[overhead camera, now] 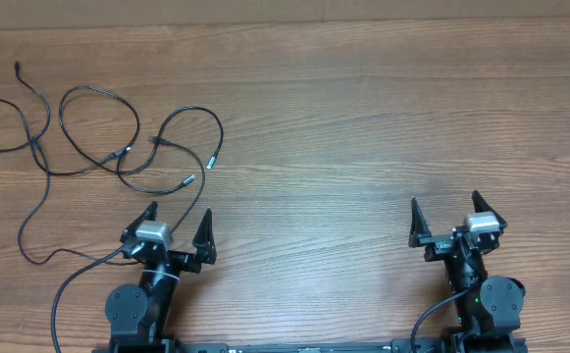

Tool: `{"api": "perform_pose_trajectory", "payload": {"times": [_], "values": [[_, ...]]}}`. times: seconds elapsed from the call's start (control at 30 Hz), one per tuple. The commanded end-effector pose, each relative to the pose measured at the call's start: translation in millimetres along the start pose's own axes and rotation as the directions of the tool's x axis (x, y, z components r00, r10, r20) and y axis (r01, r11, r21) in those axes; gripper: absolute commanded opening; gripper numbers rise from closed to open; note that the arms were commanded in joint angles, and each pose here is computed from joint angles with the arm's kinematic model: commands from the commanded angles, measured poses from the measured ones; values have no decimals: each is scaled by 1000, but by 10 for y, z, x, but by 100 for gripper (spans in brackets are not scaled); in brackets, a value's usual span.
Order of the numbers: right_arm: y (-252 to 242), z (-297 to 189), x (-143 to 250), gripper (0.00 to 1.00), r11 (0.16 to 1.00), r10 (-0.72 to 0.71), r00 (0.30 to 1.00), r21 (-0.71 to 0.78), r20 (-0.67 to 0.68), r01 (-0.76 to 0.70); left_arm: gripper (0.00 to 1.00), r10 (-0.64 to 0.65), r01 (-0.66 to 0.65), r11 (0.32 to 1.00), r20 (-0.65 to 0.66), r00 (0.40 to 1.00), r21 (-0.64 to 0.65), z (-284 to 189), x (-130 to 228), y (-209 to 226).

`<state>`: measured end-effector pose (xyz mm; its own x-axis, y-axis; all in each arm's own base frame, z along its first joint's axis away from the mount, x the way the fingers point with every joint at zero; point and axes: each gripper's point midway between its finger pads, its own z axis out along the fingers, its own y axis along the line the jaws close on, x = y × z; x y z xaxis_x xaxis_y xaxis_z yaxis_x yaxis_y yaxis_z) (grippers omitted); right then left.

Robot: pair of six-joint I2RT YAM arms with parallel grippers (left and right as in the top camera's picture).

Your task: Untangle cables

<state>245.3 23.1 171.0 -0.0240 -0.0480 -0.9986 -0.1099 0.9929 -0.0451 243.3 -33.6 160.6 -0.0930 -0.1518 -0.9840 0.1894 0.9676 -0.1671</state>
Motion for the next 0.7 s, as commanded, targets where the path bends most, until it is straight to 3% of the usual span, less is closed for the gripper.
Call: {"api": "perform_pose_trajectory", "payload": {"times": [0.0,0.67], "values": [[25,1,11,100,1000,-12,1000,-12,7,12,100,-8,7,1000,6,1000,16,-4,-5,-31],[-123,-4,19,100,999,-11,1000,49,3,11,99,-8,7,1000,6,1000,16,-4,-5,-31]]}}
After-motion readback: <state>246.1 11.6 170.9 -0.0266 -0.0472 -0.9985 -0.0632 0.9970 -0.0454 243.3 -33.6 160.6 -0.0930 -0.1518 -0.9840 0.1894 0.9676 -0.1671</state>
